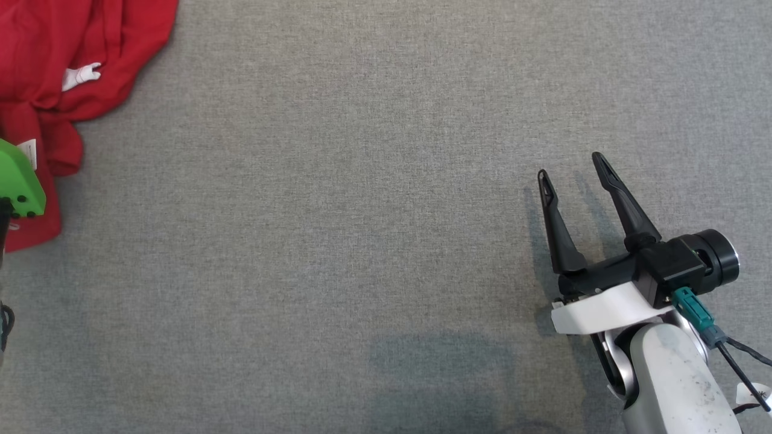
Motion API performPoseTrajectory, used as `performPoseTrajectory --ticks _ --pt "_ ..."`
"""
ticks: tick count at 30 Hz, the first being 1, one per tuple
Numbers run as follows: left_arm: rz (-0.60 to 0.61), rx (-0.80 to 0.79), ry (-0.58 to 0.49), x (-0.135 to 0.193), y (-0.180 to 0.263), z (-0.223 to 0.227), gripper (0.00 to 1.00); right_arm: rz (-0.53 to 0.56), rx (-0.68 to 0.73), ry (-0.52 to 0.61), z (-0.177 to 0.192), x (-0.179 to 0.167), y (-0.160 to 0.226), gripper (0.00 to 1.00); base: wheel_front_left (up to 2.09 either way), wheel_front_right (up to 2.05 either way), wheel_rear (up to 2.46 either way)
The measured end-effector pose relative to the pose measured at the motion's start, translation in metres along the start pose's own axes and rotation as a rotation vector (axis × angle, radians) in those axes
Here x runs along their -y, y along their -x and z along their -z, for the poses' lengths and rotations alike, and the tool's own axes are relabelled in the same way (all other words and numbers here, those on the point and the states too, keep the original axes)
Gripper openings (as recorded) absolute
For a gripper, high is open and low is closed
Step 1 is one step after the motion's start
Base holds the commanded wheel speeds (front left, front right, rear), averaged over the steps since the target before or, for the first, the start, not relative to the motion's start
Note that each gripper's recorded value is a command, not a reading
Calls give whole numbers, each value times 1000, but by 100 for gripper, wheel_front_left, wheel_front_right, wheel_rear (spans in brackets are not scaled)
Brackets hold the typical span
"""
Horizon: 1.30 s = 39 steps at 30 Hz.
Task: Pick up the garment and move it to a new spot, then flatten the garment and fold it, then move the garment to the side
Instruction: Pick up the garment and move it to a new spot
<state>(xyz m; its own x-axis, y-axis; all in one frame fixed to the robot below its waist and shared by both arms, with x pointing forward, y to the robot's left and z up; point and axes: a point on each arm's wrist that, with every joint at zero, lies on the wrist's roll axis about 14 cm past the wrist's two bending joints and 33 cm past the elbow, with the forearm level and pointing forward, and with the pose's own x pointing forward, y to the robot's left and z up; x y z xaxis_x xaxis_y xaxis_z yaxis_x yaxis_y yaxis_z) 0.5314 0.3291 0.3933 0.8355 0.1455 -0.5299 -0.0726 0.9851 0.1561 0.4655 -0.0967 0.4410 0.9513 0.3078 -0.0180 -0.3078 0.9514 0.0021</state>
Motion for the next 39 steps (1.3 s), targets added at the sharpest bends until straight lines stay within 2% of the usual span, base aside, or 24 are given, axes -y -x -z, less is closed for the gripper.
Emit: performPoseTrajectory --ticks 13,22,28,31,39 --pt "-52 162 -60 -33 30 -67 0 -11 44 -11 -21 -7 4 100 0 0 0" --pt "-39 311 -150 -28 59 -128 0 -6 86 -20 -42 -8 13 100 0 0 0" --pt "-13 420 -224 -14 82 -174 0 12 114 -23 -56 -4 22 100 0 0 0" --pt "28 523 -275 8 104 -213 0 38 134 -25 -67 2 33 100 0 0 0" --pt "174 701 -356 78 148 -266 0 126 160 -17 -82 25 64 100 0 0 0"
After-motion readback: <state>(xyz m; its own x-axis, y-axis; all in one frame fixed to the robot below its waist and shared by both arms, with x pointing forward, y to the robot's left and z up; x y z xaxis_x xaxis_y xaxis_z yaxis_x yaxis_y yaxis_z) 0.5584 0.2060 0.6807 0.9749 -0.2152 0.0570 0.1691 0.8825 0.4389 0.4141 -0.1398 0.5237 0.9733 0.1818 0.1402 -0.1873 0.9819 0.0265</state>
